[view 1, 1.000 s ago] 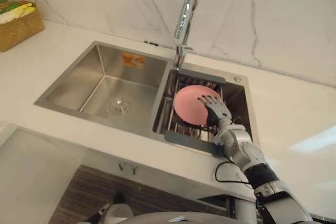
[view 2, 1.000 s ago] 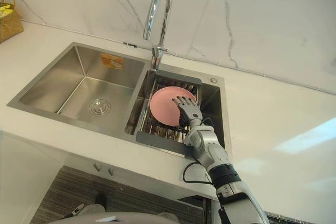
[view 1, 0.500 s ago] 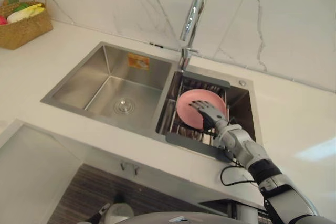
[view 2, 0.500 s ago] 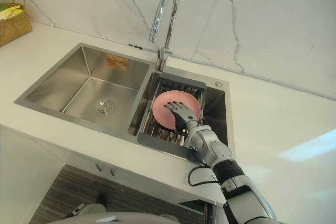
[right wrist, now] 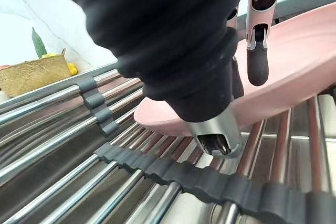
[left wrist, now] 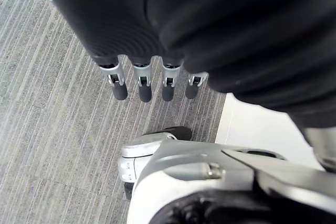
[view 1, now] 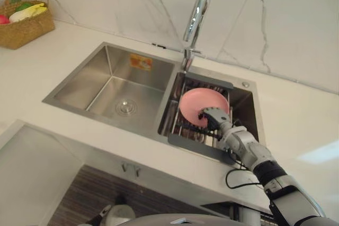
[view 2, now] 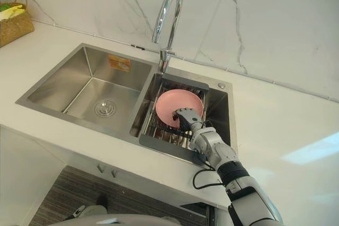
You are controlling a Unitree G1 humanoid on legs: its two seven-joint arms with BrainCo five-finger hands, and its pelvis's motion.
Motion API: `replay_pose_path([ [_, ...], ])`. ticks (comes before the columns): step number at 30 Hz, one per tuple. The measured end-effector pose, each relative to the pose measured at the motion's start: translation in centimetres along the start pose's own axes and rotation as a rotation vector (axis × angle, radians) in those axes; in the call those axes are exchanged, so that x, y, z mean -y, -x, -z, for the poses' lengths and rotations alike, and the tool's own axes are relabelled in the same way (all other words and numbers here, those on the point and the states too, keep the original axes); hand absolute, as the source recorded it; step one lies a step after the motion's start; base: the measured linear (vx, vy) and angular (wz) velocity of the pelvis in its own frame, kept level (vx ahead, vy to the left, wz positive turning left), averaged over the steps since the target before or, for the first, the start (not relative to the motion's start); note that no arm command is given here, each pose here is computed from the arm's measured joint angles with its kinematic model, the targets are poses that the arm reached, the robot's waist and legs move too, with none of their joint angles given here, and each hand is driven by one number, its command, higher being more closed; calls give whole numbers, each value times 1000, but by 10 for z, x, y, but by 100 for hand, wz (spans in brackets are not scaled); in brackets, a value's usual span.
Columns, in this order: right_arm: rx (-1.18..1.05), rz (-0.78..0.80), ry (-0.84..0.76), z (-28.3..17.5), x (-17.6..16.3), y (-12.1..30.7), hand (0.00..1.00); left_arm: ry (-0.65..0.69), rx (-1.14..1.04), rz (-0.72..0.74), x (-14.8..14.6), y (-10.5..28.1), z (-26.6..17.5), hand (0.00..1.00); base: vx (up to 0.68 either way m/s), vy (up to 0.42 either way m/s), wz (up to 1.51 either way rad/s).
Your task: Walk over to the sink, pick up the cup, carry it to the dishwasher, place the cup inside the dishwasher, then close the dishwasher door
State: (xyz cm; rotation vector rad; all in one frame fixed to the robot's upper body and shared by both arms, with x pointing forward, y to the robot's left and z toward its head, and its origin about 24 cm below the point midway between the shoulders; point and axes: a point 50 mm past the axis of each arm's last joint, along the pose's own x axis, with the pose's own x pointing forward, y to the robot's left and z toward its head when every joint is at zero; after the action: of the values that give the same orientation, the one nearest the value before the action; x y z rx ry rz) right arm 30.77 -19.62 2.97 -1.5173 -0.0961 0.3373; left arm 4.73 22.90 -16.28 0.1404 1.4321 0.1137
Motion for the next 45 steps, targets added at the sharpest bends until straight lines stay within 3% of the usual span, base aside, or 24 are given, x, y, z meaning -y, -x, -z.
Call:
replay_pose_path([
  [10, -29, 139, 38, -1, -2, 3, 100, -5, -1, 4, 2, 0, 1, 0, 0, 0, 0],
  [31, -17, 250, -10, 4, 11, 6, 100, -8, -7, 3, 3, 0, 5, 0, 0, 0, 1],
  [40, 110, 436, 62, -2, 62, 12, 100, 0, -20, 4, 6, 0, 12, 0, 0, 0, -2],
  [45, 134, 442, 126, 0, 83, 11, 100, 0, -24, 4, 6, 0, 14, 0, 0, 0, 0],
])
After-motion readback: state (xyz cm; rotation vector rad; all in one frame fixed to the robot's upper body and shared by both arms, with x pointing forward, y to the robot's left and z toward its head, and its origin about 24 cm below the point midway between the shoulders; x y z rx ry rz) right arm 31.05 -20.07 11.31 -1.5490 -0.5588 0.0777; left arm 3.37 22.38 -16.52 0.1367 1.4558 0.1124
